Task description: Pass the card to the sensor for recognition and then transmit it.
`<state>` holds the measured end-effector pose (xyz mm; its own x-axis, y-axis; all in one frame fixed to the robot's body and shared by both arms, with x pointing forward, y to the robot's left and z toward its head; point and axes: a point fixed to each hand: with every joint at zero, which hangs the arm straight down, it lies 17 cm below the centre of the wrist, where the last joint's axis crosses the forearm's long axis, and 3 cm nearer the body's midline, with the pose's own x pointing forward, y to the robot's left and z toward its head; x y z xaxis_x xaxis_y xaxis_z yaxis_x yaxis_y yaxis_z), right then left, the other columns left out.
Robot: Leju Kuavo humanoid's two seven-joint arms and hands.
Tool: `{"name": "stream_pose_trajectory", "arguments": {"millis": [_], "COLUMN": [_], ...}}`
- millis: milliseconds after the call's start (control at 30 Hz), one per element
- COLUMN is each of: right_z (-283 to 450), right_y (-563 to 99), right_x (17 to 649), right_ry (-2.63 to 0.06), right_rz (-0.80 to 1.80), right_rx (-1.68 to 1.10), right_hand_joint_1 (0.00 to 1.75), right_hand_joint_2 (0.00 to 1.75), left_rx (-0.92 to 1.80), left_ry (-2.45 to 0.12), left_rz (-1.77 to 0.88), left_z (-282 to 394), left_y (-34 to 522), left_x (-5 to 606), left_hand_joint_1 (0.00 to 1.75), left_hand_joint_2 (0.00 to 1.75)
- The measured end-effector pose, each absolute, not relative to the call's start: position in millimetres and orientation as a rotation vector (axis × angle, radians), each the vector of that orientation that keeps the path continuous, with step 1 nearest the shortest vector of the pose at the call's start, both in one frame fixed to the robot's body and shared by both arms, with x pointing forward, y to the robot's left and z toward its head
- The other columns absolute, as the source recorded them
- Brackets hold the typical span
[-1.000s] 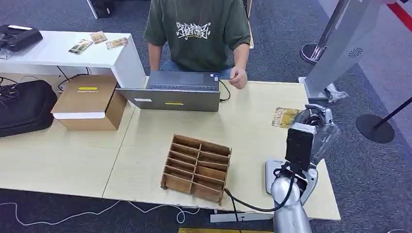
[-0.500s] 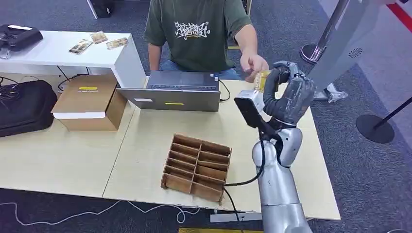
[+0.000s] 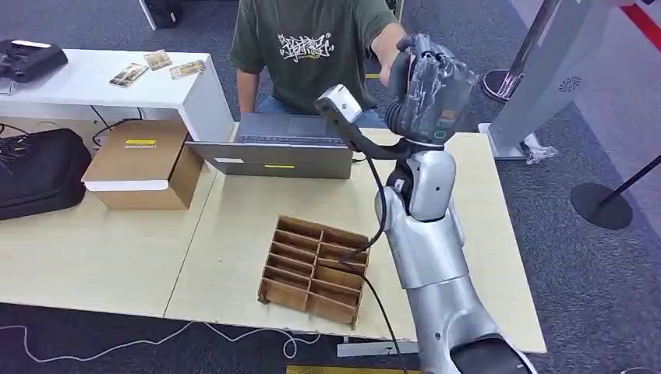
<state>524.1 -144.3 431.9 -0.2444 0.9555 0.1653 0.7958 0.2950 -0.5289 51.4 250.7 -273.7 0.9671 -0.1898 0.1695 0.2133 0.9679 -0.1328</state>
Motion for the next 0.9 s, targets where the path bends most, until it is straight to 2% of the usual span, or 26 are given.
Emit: {"name": "stream_pose_trajectory", "arguments": {"millis": [267,467,900], "right_z": [442.6,431.3,396.3], "right_y": [-125.5,-86.1,-75.2], "right_x": [533.2,546.0,562.2], "right_ry": [-2.081,-2.081,-2.019], "right_rz": [0.486,0.676,0.839], "right_rx": [-1.602,-1.656,-1.664], "right_hand_joint_1": [1.75,1.75,1.75], "right_hand_joint_2": [1.75,1.75,1.75], "left_rx": [-0.148,-0.154,-0.156], "left_ry": [-0.154,-0.156,-0.159], "left_rz": [-0.241,-0.28,-0.278], "left_z": [-274.0,-273.2,-272.8], "left_y": [252.3,249.5,249.0], "left_x": [49.9,53.7,57.2], "left_hand_joint_1": [0.0,0.0,0.0], "left_hand_joint_2": [0.0,0.0,0.0]}}
